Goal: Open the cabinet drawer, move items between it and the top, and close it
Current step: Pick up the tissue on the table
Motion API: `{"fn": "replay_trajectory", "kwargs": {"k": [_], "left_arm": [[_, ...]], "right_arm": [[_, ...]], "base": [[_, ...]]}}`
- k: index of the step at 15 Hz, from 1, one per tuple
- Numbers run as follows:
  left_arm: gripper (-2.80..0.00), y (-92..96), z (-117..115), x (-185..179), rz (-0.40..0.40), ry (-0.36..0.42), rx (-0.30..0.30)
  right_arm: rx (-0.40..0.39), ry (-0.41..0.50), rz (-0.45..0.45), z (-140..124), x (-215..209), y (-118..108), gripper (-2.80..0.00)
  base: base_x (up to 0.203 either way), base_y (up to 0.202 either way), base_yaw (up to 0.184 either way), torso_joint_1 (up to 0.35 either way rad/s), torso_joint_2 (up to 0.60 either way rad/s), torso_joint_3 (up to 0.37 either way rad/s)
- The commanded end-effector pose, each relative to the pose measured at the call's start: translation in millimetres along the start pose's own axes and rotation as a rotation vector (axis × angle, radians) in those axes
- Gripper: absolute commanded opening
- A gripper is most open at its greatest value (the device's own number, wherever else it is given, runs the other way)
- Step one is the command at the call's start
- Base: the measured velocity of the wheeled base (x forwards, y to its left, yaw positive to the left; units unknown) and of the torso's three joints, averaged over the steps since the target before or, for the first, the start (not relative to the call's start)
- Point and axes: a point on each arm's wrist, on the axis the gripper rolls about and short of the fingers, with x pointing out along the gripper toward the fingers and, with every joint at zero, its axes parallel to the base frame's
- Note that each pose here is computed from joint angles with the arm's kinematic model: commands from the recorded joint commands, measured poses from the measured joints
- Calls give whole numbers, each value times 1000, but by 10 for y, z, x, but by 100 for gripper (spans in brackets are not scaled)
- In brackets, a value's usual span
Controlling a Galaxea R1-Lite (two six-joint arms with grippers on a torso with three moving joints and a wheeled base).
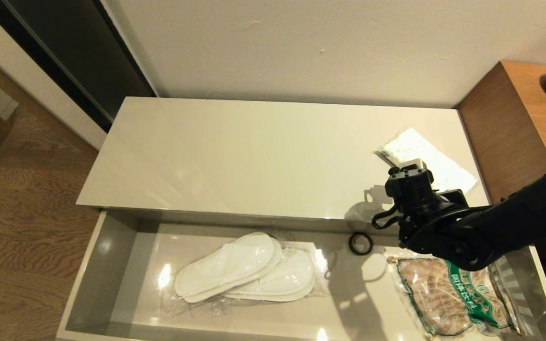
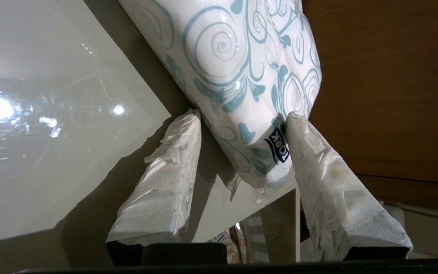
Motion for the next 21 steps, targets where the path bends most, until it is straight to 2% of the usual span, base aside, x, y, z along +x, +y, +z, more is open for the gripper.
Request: {"fn": "replay_trajectory", "kwargs": {"k": [1,6,8,11,13,17,21], "left_arm": [[-280,0,0,1,0,1,-1],[-280,0,0,1,2,1,-1],[-280,0,0,1,1,1,-1],[-280,0,0,1,1,1,-1],[-280,0,0,1,2,1,-1],[-280,0,0,1,0,1,-1],[-280,0,0,1,0,1,-1]], "right_arm": [[-8,2,8,-84,15,53,-280],[10,-10,7,-83,18,59,-280],[47,-33,10,2,-16,-8,-280],[165,-139,43,272,-291,-312,-280],[213,-193,69,339,-516,-481,-280],[260,-248,81,352,-821,-749,-280],[291,-262,66,366,-1013,-1114,-280]], "base": [[0,0,0,0,0,0],[0,0,0,0,0,0],[0,0,0,0,0,0],[0,0,0,0,0,0],[0,0,0,0,0,0],[0,0,0,0,0,0],[0,0,0,0,0,0]]}}
